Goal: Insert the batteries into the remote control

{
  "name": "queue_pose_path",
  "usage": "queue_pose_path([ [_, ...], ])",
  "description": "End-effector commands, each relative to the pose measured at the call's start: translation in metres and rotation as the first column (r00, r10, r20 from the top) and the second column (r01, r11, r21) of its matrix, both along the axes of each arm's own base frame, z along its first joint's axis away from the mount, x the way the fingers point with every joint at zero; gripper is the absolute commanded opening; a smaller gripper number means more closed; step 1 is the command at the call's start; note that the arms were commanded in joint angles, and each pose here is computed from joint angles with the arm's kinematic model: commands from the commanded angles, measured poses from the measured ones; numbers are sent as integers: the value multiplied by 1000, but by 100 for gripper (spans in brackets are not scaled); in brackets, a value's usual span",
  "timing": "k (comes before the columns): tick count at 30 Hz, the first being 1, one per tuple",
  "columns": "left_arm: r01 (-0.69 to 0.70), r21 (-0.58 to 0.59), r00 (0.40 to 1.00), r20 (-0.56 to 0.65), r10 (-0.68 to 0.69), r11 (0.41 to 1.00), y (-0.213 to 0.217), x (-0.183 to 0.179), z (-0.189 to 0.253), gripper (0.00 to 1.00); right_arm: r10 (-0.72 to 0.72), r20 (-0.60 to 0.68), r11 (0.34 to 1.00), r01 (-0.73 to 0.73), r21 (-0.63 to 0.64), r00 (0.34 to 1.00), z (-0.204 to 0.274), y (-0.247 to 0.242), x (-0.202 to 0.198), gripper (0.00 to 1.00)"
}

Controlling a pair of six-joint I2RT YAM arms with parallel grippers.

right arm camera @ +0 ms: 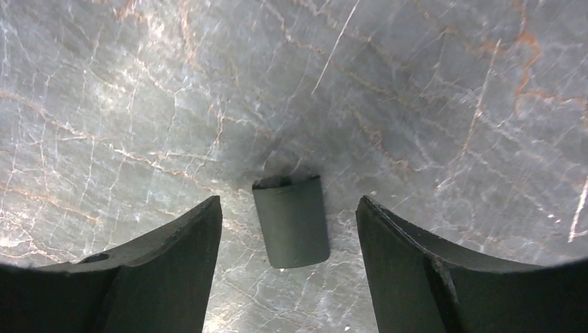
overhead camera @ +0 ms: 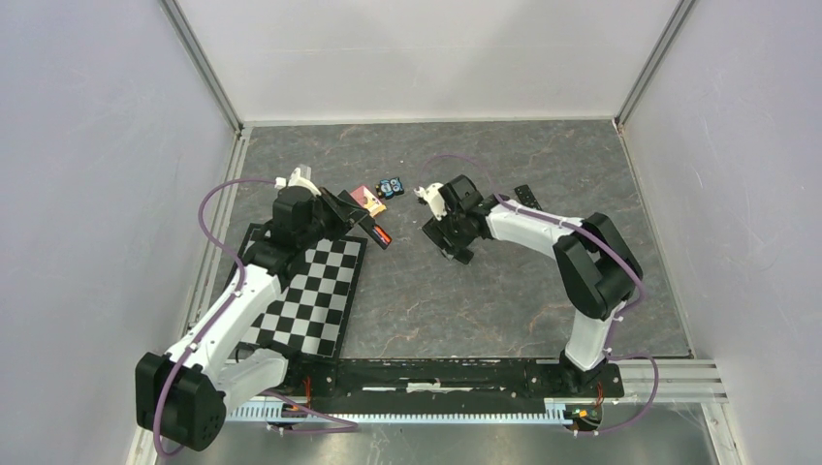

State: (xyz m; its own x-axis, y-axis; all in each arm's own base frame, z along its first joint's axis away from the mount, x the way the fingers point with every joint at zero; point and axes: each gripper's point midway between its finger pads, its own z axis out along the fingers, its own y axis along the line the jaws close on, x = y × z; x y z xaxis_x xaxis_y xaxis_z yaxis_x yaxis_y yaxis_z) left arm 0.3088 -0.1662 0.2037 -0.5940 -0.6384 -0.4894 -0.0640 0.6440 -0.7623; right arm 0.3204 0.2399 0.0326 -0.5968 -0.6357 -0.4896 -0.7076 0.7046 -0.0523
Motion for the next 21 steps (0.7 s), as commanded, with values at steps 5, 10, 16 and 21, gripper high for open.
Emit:
queue_pose_path([
  [5, 5, 10, 995, 99, -6, 1000, 5, 4, 22, 2, 94, -96, 994, -98, -45, 991, 5, -9, -4, 77],
  [10, 9, 10, 995, 103, -10, 1000, 4, 6, 23, 2, 97, -102, 992, -104, -68, 990, 2, -12, -4, 75],
  [16, 10, 2, 995, 99, -10, 1000, 3, 6, 21, 2, 114, -144, 989, -126, -81, 983, -10, -13, -9, 65],
  [21, 9, 0, 995, 98, -9, 1000, 3, 6, 21, 2, 112, -180, 985, -133, -112, 977, -19, -17, -12, 59],
])
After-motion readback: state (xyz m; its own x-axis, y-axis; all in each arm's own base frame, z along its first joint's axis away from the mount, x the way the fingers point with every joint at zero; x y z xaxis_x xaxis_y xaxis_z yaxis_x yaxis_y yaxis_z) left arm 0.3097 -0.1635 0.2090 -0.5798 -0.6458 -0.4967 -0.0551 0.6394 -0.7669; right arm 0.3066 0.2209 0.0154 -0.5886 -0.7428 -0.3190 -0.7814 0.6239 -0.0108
